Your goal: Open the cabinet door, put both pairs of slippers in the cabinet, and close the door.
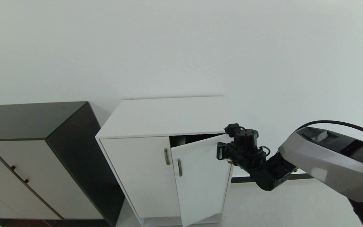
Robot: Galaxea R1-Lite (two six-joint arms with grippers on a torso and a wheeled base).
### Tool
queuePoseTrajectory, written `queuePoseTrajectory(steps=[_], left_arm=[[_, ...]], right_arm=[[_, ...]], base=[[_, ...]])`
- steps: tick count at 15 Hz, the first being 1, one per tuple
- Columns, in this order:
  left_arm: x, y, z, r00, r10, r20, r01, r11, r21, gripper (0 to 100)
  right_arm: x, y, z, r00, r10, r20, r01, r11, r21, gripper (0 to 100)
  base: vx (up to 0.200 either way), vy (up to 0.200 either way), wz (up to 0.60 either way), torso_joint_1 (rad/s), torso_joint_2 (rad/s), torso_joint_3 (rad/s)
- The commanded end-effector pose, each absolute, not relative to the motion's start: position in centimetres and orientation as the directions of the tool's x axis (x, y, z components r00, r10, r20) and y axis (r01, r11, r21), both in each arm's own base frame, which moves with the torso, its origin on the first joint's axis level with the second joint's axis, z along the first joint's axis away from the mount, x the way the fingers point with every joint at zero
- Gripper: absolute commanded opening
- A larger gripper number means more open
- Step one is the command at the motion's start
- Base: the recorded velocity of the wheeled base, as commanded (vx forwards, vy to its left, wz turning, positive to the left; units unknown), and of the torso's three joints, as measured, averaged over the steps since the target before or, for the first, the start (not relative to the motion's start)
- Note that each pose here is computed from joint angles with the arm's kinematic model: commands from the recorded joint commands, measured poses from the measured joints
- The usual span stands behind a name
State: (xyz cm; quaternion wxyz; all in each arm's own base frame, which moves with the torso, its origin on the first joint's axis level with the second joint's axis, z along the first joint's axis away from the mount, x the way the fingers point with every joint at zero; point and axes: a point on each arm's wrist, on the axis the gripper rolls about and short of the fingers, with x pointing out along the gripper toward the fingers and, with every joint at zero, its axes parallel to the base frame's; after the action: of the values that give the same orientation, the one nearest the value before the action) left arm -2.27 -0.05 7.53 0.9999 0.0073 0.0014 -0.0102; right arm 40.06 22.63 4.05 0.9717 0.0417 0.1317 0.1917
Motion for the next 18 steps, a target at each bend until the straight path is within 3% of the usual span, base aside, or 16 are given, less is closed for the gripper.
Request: queuePoseTrajectory(steps=[1, 18], left_arm=[[-2.3, 0.0, 7.5, 1.000, -0.020, -0.003, 0.020, 1.000, 0.015, 0], [-2.3, 0.0, 7.5, 1.000, -0.021, -0.003, 0.022, 1.000, 0.015, 0]], right_arm=[[40.6, 22.7, 3.6, 0.894, 0.380, -0.239, -0.357, 0.925, 0.133, 0], [42.0, 22.6, 3.5, 0.899, 0.364, -0.241, -0.342, 0.931, 0.131, 0]], base=[[0.000, 0.000, 0.00, 0.000, 0.00, 0.000], [0.000, 0.000, 0.00, 0.000, 0.00, 0.000]])
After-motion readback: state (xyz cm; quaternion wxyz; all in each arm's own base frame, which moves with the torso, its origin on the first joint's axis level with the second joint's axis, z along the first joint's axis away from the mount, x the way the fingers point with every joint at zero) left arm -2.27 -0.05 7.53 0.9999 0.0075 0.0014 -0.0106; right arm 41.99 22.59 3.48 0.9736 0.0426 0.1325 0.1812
